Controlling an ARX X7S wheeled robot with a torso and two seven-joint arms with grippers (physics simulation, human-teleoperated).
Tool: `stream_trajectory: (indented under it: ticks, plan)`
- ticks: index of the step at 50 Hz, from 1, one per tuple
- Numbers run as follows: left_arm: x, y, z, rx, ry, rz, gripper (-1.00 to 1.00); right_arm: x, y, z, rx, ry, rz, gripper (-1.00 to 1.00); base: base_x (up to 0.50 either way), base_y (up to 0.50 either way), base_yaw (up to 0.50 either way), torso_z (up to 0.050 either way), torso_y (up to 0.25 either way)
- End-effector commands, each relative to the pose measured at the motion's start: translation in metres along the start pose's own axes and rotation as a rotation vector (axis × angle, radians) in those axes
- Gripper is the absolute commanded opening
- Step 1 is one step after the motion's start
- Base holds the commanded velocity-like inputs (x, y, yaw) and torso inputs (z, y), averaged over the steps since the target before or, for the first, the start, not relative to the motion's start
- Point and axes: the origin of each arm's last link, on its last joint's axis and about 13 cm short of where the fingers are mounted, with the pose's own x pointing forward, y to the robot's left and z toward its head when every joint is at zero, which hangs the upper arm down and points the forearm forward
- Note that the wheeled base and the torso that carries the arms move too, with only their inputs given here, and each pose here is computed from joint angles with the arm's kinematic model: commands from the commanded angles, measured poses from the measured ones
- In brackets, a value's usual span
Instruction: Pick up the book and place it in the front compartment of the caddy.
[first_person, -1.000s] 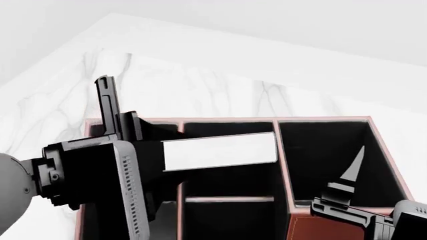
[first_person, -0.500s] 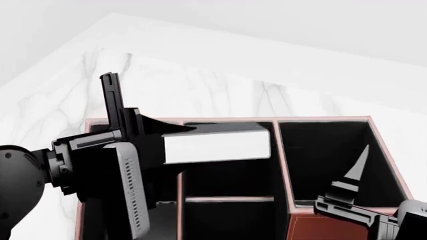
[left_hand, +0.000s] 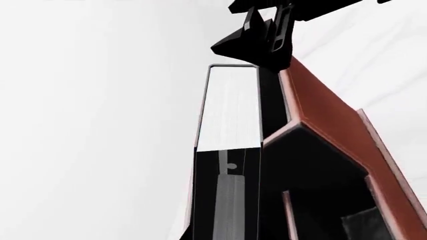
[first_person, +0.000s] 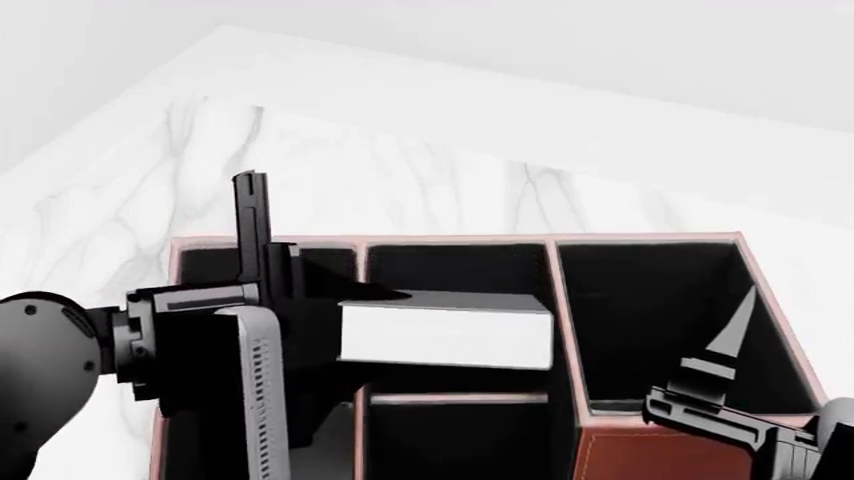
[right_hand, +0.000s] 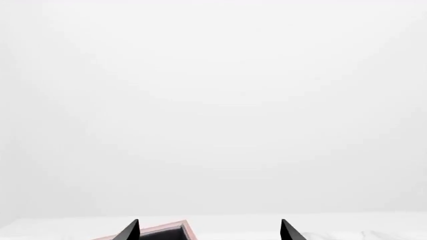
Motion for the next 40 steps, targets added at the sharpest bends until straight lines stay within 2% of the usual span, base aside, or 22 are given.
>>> stream_trajectory:
  ticks: [1, 6, 17, 21, 25, 30, 33, 37, 40]
  plan:
    - [0.003, 0.011, -0.003, -0.019, -0.035, 0.029, -1.0, 0.001, -0.001, 0.0, 0.004, 0.002, -0.004, 1.0, 0.0, 0.0, 0.0, 0.0, 0.0]
    - [0.008, 0.017, -0.011, -0.049, -0.004, 0.042, -1.0, 0.0, -0.002, 0.001, 0.007, 0.002, -0.005, 1.0, 0.0, 0.0, 0.0, 0.0, 0.0]
    - [0.017, 0.018, -0.026, -0.117, 0.027, 0.032, -1.0, 0.001, -0.003, 0.0, 0.009, 0.004, -0.009, 1.0, 0.0, 0.0, 0.0, 0.0, 0.002]
    - [0.021, 0.014, -0.027, -0.163, 0.022, -0.02, -1.0, 0.001, -0.003, 0.001, 0.01, 0.005, -0.009, 1.0, 0.0, 0.0, 0.0, 0.0, 0.0]
    - [0.022, 0.017, -0.028, -0.244, 0.027, -0.021, -1.0, 0.002, -0.004, 0.001, 0.011, 0.004, -0.012, 1.0, 0.0, 0.0, 0.0, 0.0, 0.003]
    - [0.025, 0.016, -0.031, -0.287, 0.02, -0.045, -1.0, 0.002, -0.006, 0.002, 0.016, 0.003, -0.018, 1.0, 0.0, 0.0, 0.0, 0.002, 0.0]
    - [0.027, 0.013, -0.033, -0.357, 0.047, -0.087, -1.0, 0.003, -0.006, 0.002, 0.019, 0.005, -0.02, 1.0, 0.0, 0.0, 0.0, 0.0, 0.003]
    - [0.028, 0.015, -0.033, -0.384, 0.015, -0.091, -1.0, 0.002, -0.006, 0.002, 0.021, 0.007, -0.018, 1.0, 0.0, 0.0, 0.0, 0.0, 0.0]
    - [0.03, 0.014, -0.038, -0.387, 0.035, -0.103, -1.0, 0.002, -0.005, 0.001, 0.022, 0.007, -0.016, 1.0, 0.0, 0.0, 0.0, 0.0, 0.0]
